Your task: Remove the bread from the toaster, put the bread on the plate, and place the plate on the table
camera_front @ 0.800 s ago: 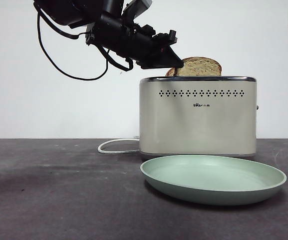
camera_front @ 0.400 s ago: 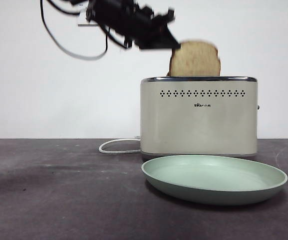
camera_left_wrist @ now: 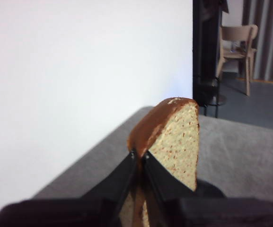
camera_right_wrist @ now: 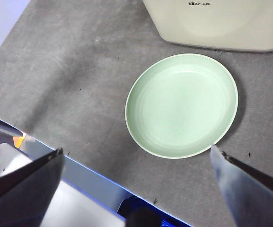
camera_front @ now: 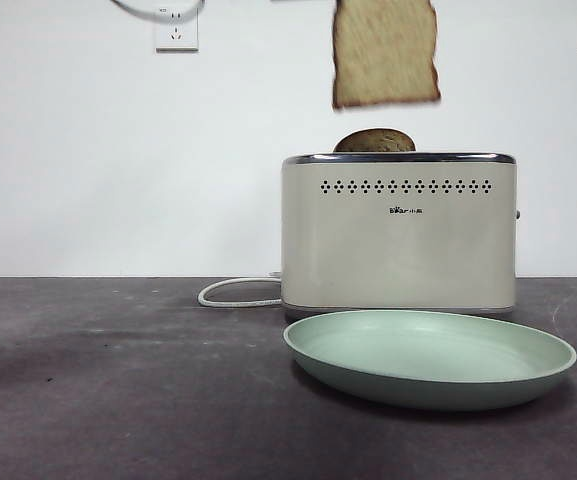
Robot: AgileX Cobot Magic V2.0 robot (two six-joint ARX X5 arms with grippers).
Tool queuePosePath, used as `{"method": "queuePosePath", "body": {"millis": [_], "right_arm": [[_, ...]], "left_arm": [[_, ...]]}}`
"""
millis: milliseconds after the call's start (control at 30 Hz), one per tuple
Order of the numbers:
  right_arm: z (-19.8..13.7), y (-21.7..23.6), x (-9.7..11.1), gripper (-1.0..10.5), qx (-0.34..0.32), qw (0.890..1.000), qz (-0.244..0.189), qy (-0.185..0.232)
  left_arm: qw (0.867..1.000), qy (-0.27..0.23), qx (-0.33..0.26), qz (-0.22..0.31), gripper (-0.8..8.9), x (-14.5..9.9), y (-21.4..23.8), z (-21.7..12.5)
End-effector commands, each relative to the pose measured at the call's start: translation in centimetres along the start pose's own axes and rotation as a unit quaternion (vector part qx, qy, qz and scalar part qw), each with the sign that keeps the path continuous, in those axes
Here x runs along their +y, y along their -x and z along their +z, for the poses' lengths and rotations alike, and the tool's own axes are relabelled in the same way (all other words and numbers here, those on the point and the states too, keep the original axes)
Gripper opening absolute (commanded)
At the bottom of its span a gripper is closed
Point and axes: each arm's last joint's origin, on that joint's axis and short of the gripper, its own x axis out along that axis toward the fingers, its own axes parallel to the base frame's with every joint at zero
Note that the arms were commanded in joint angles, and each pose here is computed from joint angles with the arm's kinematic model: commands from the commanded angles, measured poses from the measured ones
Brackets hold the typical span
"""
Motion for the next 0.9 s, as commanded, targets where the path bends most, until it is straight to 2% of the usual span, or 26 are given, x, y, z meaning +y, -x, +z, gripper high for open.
{"method": "queuePosePath", "body": {"millis": [33, 133, 300, 467, 600, 700, 833, 900], "right_arm": [[0.0, 0.0, 0.0, 7.2, -0.002, 1.0, -0.001, 0.0], [0.1, 0.0, 0.0, 7.2, -0.001, 1.0, -0.001, -0.001], [0.2, -0.2, -0.1, 7.2, 0.003, 1.0, 0.0, -0.005], [0.4, -0.6, -0.4, 7.2, 0.01, 1.0, -0.002, -0.018], [1.0, -1.4, -0.9, 7.2, 0.021, 0.999, -0.005, -0.025], [1.6, -2.4, -1.8, 7.2, 0.038, 0.998, -0.035, -0.034], [2.4, -4.2, -3.0, 7.1, 0.061, 0.996, -0.041, -0.047], [2.9, -5.2, -3.6, 6.6, 0.073, 0.995, -0.041, -0.054]], "left_arm": [[0.999, -0.011, -0.025, 0.018, -0.05, -0.4, 3.1, 3.2], [1.0, -0.009, -0.019, 0.024, -0.04, -1.2, 6.5, 5.4], [0.996, -0.002, 0.01, 0.093, -0.04, -2.6, 12.1, 8.0], [0.994, 0.004, 0.041, 0.103, -0.04, -4.5, 17.2, 9.4], [0.992, 0.012, 0.071, 0.103, -0.04, -6.0, 20.6, 9.6], [0.99, 0.018, 0.09, 0.103, -0.04, -7.1, 23.3, 9.2], [0.988, 0.029, 0.099, 0.112, -0.04, -8.8, 26.7, 7.6], [0.987, 0.04, 0.102, 0.114, -0.04, -9.7, 28.2, 6.1]]}}
